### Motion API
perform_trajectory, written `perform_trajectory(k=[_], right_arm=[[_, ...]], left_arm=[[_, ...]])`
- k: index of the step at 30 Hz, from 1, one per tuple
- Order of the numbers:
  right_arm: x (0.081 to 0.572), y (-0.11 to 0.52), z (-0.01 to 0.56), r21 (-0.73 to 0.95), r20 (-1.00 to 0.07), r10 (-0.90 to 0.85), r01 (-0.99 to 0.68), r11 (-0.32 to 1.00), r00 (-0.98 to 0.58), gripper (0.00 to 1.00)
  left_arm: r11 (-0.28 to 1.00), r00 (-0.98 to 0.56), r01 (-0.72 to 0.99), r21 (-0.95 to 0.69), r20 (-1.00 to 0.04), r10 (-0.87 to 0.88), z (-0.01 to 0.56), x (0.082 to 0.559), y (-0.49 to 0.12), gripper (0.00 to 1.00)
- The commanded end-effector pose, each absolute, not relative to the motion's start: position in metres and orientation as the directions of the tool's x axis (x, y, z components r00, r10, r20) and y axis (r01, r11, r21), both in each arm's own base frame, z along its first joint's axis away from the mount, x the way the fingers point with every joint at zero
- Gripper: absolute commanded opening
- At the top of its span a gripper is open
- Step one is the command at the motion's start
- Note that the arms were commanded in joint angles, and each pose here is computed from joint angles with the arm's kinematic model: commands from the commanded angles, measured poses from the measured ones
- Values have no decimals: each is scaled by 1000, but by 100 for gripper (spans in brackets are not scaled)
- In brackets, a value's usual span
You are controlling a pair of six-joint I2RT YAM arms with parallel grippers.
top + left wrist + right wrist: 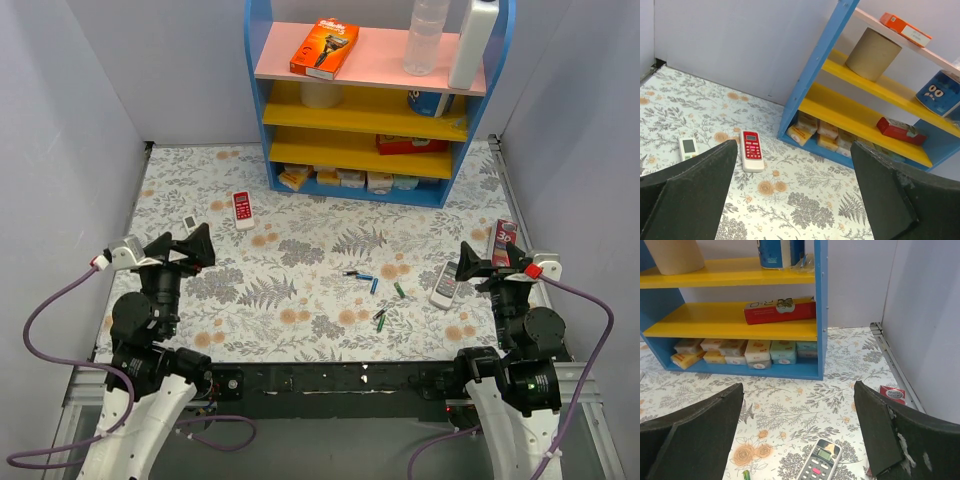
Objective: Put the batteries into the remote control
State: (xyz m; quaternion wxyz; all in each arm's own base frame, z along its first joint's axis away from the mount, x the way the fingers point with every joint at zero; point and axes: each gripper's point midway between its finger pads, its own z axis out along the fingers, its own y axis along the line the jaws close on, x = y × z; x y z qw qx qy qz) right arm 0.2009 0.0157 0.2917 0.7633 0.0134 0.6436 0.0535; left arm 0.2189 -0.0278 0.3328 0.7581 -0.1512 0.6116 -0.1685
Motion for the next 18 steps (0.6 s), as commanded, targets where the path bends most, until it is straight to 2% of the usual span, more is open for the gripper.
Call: perform_trajectory(k=[1, 6, 11, 14, 18], right_arm=[[195, 12, 309, 98, -963, 108, -55, 994, 246, 98], [194, 14, 308, 103, -962, 116, -67, 992, 248, 98], [195, 20, 306, 100, -963, 120, -93, 991, 240, 98], [195, 23, 304, 95, -965, 118, -107, 990, 234, 98], [191, 27, 307, 82, -959, 115, -135, 987, 260, 98]], left_arm=[[898, 122, 10, -440, -891, -438, 311, 236, -29, 98], [890, 5, -116, -441, -896, -443, 278, 260, -28, 98], [892, -209, -284, -350, -886, -414, 226, 289, -29, 98], [896, -331, -335, -290, -854, -401, 202, 304, -36, 98], [918, -471, -312, -244, -799, -372, 174, 323, -55, 98]])
